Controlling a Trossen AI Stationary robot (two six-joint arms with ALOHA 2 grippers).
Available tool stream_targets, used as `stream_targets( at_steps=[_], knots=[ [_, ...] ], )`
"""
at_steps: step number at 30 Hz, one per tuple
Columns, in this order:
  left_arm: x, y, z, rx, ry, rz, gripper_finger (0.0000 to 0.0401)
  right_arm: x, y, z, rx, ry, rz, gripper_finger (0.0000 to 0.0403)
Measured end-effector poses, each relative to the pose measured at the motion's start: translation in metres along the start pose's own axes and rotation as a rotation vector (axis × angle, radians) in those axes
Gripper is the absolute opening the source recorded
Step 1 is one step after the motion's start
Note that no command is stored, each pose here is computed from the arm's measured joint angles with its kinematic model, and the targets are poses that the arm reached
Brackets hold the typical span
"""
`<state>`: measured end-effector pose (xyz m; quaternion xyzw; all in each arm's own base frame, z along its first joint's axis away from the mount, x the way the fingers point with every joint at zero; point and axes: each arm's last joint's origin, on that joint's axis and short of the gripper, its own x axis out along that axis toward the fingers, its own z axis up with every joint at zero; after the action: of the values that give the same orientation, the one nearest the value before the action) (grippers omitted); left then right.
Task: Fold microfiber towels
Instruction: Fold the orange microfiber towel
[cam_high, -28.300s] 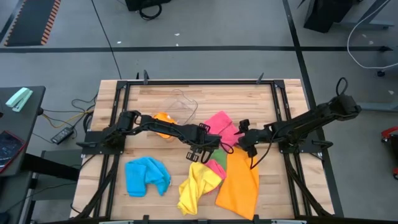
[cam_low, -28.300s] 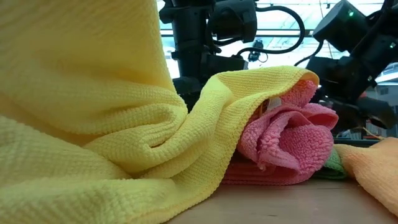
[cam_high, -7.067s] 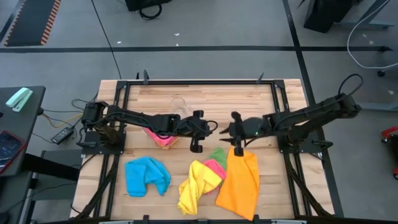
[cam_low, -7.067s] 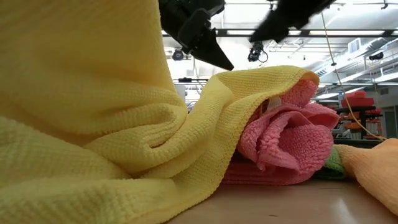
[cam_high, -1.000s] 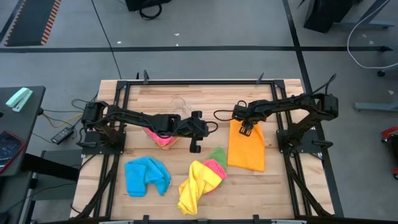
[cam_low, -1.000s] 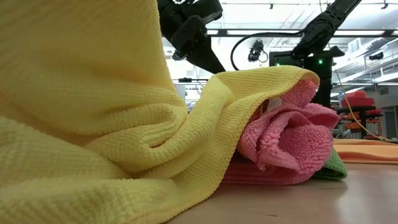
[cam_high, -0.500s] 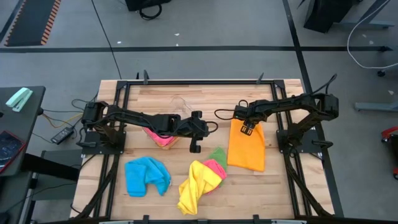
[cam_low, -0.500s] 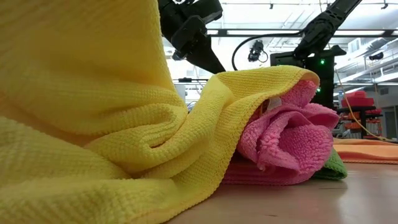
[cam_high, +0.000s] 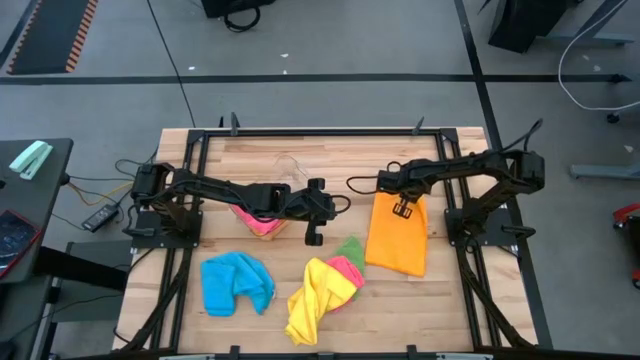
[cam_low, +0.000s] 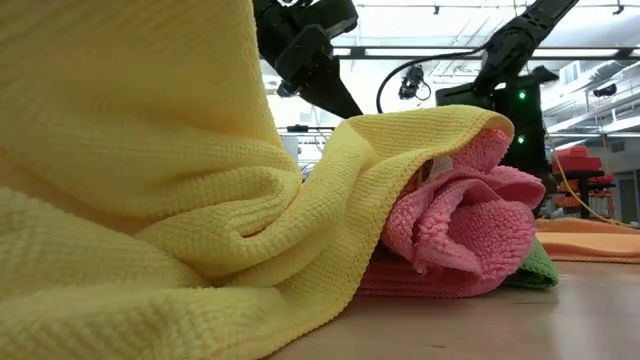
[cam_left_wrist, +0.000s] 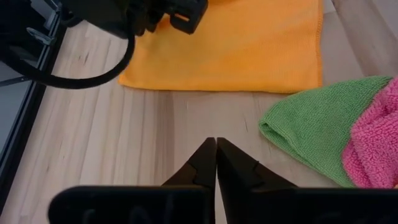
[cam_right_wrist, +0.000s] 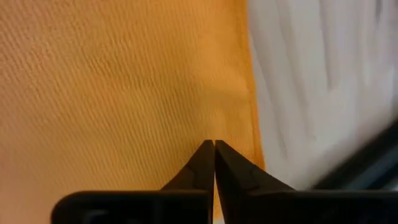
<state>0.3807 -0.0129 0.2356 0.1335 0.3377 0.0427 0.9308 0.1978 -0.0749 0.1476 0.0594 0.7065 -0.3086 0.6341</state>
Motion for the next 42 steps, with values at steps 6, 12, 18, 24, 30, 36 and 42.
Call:
stream_targets(
  at_steps=[6, 12, 18, 24, 30, 36, 42],
  knots=[
    [0.000, 0.000, 0.000, 0.000, 0.000, 0.000, 0.0021, -0.011, -0.005, -0.003, 0.057, 0.085, -0.014, 0.0008],
    [0.000, 0.000, 0.000, -0.006, 0.001, 0.000, 0.0029, -0.011, -0.004, -0.004, 0.065, 0.100, 0.005, 0.0035],
    [0.000, 0.000, 0.000, -0.006, 0.001, 0.000, 0.0022, -0.011, -0.012, -0.013, 0.116, 0.220, -0.007, 0.0108],
    [0.000, 0.000, 0.000, -0.007, 0.001, 0.000, 0.0017, -0.014, -0.022, -0.023, 0.149, 0.351, -0.043, 0.0149],
    [0.000, 0.000, 0.000, -0.007, 0.001, 0.000, 0.0027, -0.031, -0.014, -0.012, 0.118, 0.276, -0.022, 0.0156],
    [0.000, 0.000, -0.001, -0.006, 0.008, -0.002, 0.0026, -0.050, -0.002, -0.005, 0.050, 0.186, -0.025, 0.0156],
    [0.000, -0.001, -0.003, -0.041, 0.033, -0.006, 0.0017, -0.049, 0.028, -0.004, -0.118, 0.041, 0.050, 0.0156]
  ],
)
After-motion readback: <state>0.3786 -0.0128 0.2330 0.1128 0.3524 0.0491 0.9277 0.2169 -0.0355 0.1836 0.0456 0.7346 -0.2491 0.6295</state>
